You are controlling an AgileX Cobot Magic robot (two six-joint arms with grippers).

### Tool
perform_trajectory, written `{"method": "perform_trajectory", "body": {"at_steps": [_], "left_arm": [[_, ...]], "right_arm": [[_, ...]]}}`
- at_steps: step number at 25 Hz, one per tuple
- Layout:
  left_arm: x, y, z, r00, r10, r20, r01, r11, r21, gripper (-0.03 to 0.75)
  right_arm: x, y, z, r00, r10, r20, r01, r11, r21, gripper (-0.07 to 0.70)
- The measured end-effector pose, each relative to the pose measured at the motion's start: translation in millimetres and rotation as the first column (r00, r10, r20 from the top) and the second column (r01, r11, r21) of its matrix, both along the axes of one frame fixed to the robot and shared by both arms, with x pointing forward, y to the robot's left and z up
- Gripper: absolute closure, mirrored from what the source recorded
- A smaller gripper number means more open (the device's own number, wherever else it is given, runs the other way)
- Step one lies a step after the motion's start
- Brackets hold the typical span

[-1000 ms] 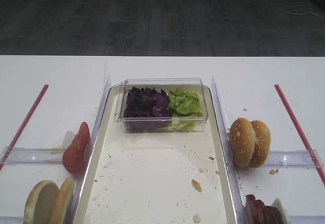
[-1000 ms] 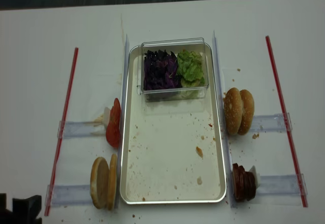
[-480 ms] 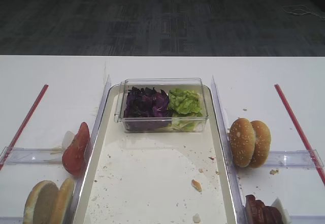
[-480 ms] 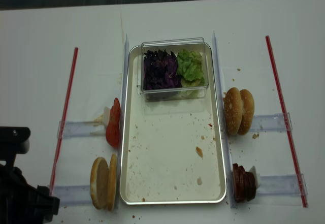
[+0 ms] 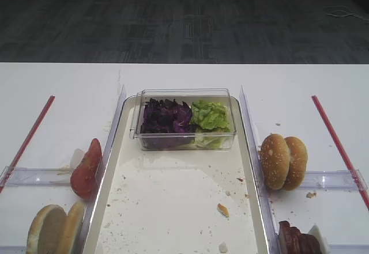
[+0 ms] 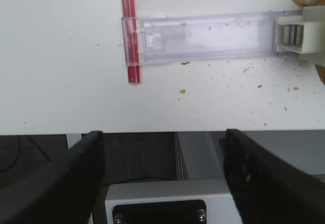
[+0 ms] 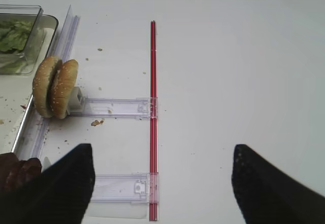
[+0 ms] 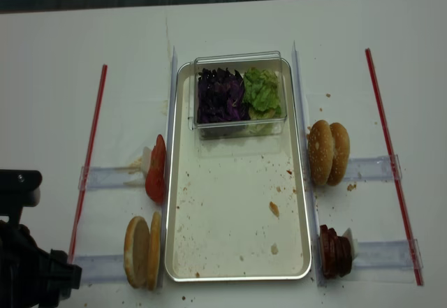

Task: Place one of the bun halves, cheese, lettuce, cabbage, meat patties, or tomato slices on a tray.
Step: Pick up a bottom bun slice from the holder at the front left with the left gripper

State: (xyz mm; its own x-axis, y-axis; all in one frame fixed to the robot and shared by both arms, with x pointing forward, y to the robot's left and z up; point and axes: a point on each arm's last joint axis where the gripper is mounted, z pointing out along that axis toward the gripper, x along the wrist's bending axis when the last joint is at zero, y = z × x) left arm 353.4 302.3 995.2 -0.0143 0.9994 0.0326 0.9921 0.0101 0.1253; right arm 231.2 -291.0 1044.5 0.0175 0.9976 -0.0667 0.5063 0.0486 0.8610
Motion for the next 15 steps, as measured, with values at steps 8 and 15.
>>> {"method": "perform_trajectory", "body": {"at_steps": [8, 15], "left_arm": [[24.8, -0.6, 4.3, 1.0, -0.002, 0.01, 0.002, 1.0, -0.001, 0.225], [50.9, -1.2, 3.7, 1.0, -0.002, -0.027, 0.002, 1.0, 0.0, 0.225]], "right_arm": [[0.0, 0.0, 0.0, 1.0, 0.0, 0.0, 0.0, 1.0, 0.0, 0.041], [0.0, 0.0, 0.0, 1.0, 0.0, 0.0, 0.0, 1.0, 0.0, 0.041]]}}
